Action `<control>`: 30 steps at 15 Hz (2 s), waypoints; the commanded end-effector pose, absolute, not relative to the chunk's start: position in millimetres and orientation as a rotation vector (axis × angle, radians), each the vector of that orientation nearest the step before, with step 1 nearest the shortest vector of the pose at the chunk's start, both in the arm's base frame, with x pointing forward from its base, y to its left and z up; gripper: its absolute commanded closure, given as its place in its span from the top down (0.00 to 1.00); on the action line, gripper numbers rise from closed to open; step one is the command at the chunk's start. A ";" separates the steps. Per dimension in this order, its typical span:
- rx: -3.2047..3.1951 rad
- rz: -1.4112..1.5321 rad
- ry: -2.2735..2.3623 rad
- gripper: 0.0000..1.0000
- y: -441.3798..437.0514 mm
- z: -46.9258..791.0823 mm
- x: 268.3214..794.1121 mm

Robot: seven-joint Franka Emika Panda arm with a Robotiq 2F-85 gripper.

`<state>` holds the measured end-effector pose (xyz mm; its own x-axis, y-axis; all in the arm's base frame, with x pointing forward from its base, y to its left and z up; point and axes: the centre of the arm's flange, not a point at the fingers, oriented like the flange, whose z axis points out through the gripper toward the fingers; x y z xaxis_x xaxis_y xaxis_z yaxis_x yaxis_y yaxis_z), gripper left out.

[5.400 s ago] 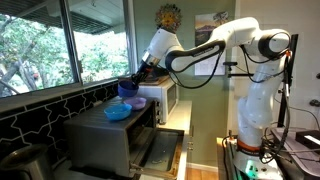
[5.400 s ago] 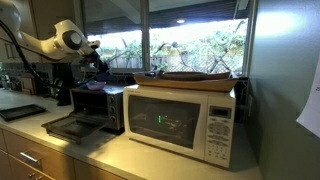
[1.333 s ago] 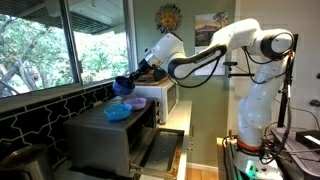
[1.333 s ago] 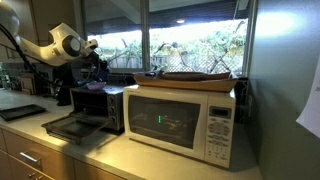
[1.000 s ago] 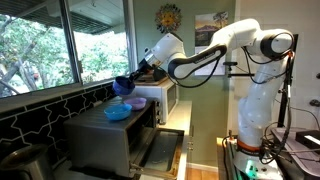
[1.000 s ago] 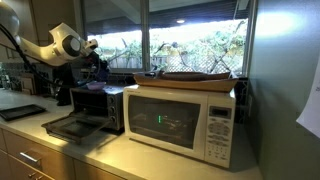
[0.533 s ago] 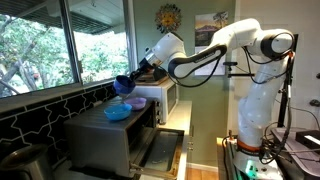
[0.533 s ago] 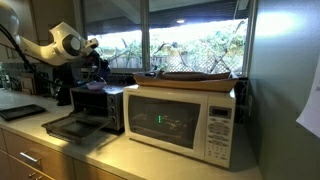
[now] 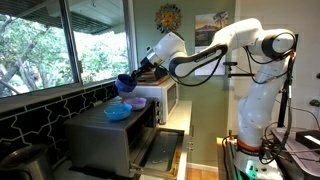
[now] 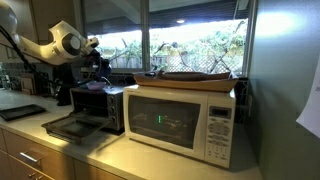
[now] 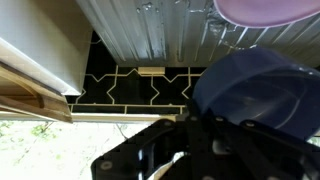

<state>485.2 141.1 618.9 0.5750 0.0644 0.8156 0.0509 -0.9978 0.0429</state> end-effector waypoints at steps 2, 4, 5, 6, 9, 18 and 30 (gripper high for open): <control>2.755 1.431 0.188 0.01 128.8 616.6 465.3; 2.756 1.420 0.221 0.01 127.9 615.7 461.8; 2.756 1.417 0.234 0.01 127.7 615.3 460.0; 2.764 1.407 0.252 0.01 127.6 614.8 457.3; 2.771 1.397 0.296 0.01 127.7 615.2 451.9; 2.778 1.427 0.341 0.01 134.8 615.2 443.8; 2.807 1.405 0.321 0.01 140.1 618.2 444.8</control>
